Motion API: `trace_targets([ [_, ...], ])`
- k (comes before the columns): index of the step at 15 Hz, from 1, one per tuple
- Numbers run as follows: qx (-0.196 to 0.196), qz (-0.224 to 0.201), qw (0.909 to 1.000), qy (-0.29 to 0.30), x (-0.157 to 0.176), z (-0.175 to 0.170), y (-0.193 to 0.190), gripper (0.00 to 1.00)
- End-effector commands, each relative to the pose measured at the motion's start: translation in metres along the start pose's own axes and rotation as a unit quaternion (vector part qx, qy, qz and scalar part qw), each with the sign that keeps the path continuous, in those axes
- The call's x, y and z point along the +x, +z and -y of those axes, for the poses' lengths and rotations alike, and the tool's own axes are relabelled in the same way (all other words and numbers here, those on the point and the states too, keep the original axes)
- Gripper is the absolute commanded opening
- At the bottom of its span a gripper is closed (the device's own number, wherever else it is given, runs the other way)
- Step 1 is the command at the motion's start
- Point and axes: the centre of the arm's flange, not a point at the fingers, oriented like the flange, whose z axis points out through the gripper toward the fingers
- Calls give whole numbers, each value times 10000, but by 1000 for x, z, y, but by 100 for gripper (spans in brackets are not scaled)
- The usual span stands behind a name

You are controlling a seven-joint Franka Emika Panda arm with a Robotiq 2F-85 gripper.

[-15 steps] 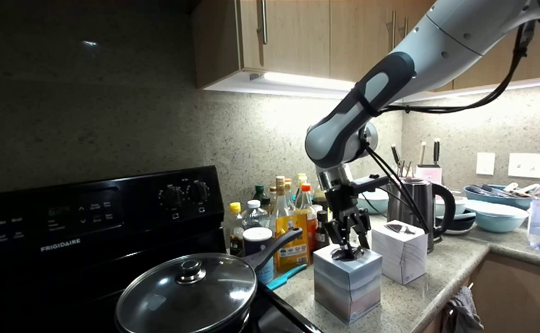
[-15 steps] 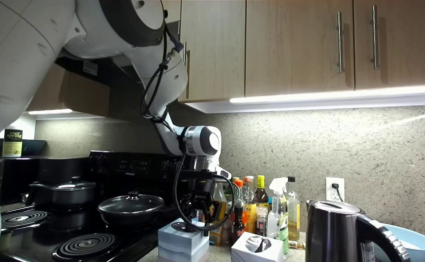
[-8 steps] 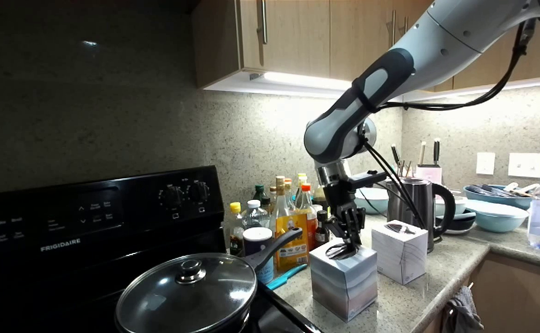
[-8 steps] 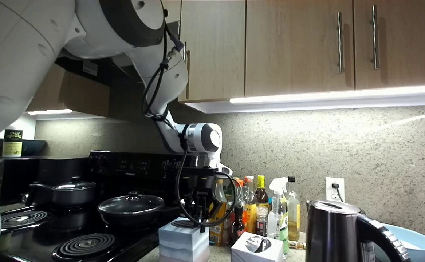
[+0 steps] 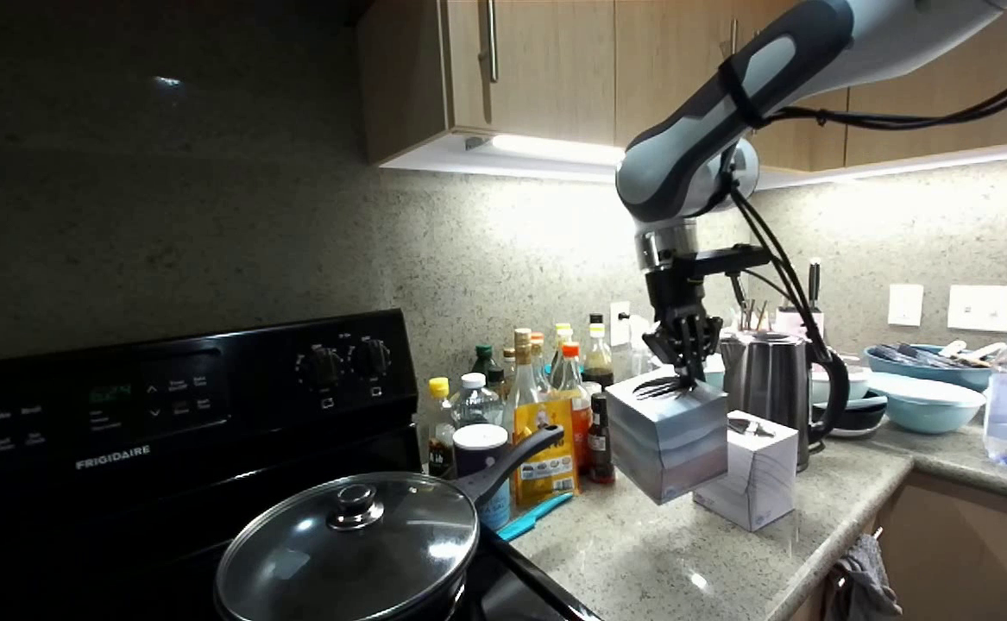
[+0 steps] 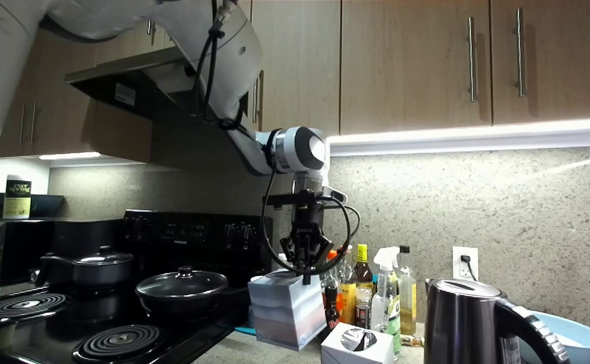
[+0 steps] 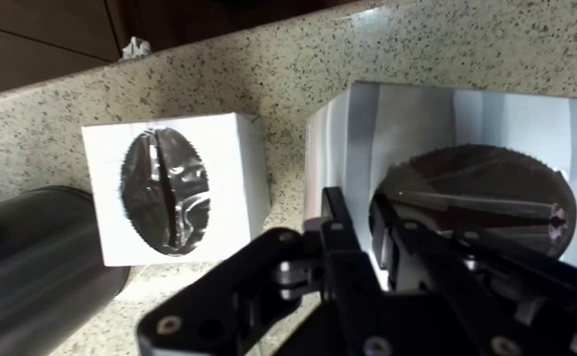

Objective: Unstack the tissue boxes then place the box on the left on top of the box on the right.

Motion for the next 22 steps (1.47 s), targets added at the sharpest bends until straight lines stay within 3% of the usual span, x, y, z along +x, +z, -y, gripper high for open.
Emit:
trace_targets([
  [1, -30, -166, 9992, 371, -39, -44, -29, 3],
  [5, -308, -268, 9977, 545, -50, -100, -37, 3],
  [7, -181, -288, 9975, 625, -50, -118, -34, 4],
  [8, -140, -252, 9974, 660, -50, -122, -33, 4],
  [9, -198, -249, 9967, 744, -41, -116, -37, 14],
  [12, -186, -210, 9965, 790, -43, -123, -33, 14],
  [13, -187, -210, 9965, 783, -42, -122, -33, 4],
  [22, -348, -379, 9964, 680, -14, -134, -37, 4],
])
